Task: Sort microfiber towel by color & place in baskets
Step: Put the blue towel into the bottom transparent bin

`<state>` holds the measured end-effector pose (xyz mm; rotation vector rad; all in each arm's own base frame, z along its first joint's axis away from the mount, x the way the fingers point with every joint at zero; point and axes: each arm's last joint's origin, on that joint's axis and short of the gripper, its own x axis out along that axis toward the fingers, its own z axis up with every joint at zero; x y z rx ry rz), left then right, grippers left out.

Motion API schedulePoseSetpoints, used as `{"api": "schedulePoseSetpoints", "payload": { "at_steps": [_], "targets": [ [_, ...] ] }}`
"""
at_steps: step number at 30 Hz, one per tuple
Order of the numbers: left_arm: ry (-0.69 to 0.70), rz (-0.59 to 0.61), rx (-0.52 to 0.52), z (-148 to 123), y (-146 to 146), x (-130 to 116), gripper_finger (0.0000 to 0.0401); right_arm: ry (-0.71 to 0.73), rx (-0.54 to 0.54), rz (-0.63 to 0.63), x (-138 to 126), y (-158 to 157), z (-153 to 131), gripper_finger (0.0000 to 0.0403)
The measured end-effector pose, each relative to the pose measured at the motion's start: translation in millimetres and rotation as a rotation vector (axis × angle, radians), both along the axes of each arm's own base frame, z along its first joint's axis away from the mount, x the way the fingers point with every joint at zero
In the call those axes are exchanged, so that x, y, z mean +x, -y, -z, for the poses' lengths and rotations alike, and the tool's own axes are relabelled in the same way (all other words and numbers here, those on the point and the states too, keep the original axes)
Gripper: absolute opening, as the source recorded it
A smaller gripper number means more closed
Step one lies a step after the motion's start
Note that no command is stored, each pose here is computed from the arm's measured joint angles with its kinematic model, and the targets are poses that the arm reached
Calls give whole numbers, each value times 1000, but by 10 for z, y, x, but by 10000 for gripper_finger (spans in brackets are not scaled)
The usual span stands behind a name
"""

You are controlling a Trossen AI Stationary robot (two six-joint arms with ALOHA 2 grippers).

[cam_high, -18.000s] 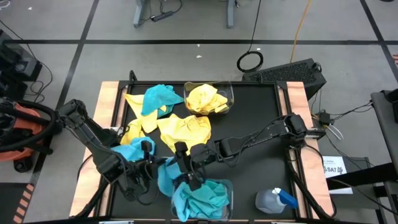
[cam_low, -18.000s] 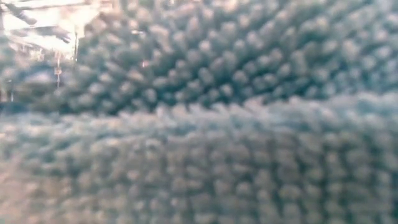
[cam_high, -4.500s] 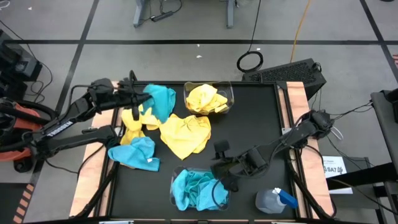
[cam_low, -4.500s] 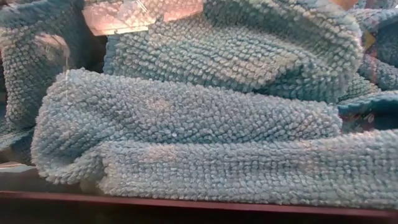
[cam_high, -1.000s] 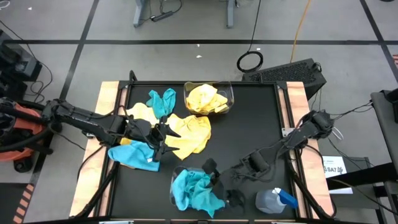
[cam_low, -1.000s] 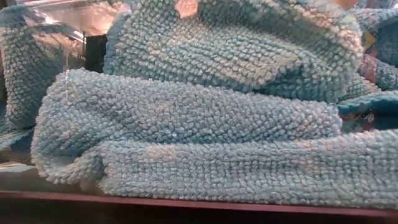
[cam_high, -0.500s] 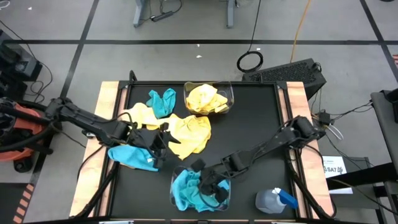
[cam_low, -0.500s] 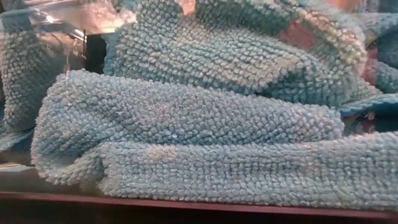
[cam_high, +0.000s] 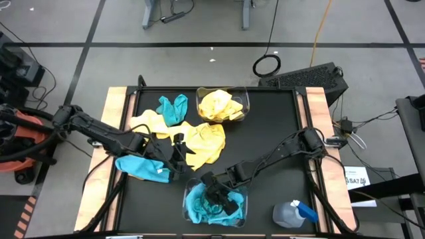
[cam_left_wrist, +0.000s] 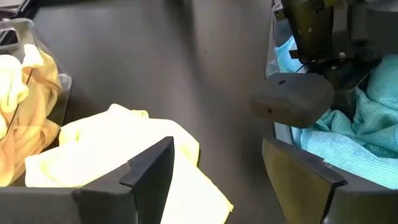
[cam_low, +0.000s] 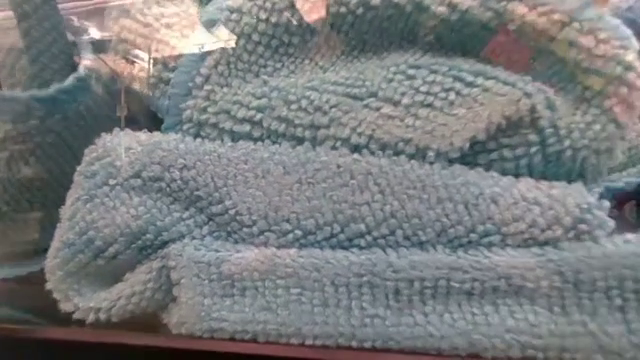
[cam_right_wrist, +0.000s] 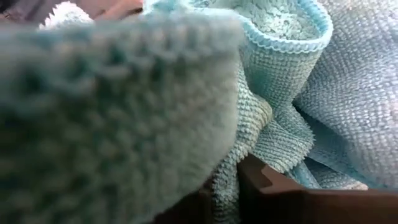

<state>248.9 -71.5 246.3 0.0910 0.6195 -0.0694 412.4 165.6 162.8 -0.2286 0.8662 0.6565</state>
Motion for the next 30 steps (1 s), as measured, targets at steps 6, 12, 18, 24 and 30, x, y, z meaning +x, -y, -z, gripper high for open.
{"api": "schedulePoseSetpoints", "payload": {
  "at_steps": [6, 12, 18, 24, 30],
  "targets": [
    [-1, -2, 1, 7, 1, 6, 251, -7, 3, 13, 11, 25, 14, 34],
    [0, -4, 3, 6, 1, 6, 251, 27, -4, 8, -40, 47, -175, 68],
    [-2, -4, 5, 8, 0, 5, 251, 75, -14, 20, -127, 78, -457, 128],
    [-5, -4, 7, 9, -2, 4, 251, 130, 10, 19, -249, 94, -785, 191],
    [-8, 0, 14, 12, -2, 2, 251, 169, 28, 5, -395, 79, -1048, 228]
  ]
}}
